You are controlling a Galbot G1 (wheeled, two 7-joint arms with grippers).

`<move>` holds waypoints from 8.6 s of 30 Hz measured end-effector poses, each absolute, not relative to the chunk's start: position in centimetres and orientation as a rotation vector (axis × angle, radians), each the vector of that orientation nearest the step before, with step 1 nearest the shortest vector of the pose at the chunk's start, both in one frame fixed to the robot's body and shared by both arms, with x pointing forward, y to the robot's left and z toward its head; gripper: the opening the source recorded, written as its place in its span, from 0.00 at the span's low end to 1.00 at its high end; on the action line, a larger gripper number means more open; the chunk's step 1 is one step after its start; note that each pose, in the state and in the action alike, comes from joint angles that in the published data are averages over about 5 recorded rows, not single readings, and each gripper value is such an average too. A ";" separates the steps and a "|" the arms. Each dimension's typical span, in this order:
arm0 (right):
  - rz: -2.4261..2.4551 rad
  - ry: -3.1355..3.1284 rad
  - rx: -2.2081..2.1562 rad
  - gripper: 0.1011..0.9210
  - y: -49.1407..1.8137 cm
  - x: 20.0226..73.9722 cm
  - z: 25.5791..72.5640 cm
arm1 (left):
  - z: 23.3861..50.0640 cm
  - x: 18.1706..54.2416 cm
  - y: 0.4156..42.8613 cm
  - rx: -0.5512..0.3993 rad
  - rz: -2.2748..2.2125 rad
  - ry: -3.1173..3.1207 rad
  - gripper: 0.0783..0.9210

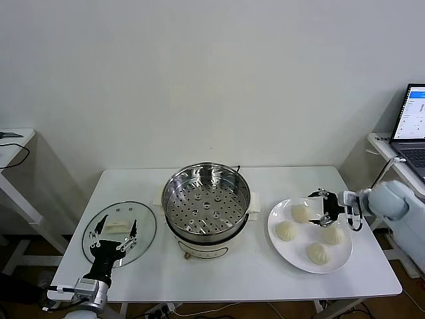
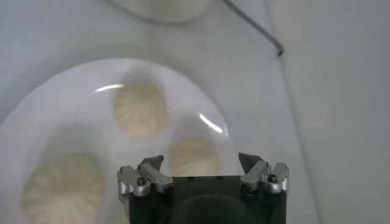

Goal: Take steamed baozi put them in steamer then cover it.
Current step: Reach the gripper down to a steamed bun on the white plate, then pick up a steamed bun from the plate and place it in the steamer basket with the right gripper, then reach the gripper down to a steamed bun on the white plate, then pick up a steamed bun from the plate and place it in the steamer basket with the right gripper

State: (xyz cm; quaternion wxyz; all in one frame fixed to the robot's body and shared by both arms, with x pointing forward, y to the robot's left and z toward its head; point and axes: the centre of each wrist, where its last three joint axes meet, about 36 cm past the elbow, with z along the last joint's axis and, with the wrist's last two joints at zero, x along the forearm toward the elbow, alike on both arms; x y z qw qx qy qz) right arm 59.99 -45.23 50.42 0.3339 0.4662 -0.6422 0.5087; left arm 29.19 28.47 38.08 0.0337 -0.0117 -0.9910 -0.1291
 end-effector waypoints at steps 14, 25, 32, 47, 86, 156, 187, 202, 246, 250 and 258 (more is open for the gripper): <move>1.322 -1.465 1.225 0.88 -42.4 66.0 49.3 | 37.9 29.1 28.4 -0.028 -0.392 -3.044 0.88; 1.332 -1.396 1.228 0.88 -40.2 67.8 47.7 | 37.7 29.1 28.3 -0.024 -0.389 -3.040 0.88; 1.341 -1.362 1.233 0.88 -39.3 68.1 46.7 | 37.6 28.9 28.4 -0.018 -0.394 -3.036 0.88; 1.360 -1.341 1.231 0.77 -38.9 68.3 46.2 | 37.5 28.8 28.2 -0.016 -0.389 -3.036 0.88; 2.202 -0.791 1.753 0.72 -24.2 65.2 73.1 | 38.1 28.2 28.5 -0.006 -0.446 -3.020 0.88; 2.214 -0.654 1.880 0.88 -12.5 71.0 71.4 | 38.0 27.8 29.3 -0.004 -0.464 -3.006 0.88; 1.242 -1.306 1.414 0.88 -33.3 64.6 54.5 | 37.4 27.6 28.6 -0.034 -0.474 -2.988 0.88; 1.206 -1.331 1.330 0.88 -33.8 63.6 48.6 | 37.3 27.6 28.5 -0.026 -0.468 -2.985 0.88; 1.237 -1.398 1.323 0.72 -33.5 62.9 55.8 | 37.5 27.6 28.5 -0.031 -0.477 -2.992 0.88; 1.267 -1.410 1.347 0.72 -31.9 62.7 60.5 | 37.6 27.5 28.6 -0.029 -0.483 -2.990 0.88; 1.309 -1.425 1.393 0.72 -26.8 61.3 68.5 | 37.9 27.5 28.7 -0.029 -0.492 -3.000 0.88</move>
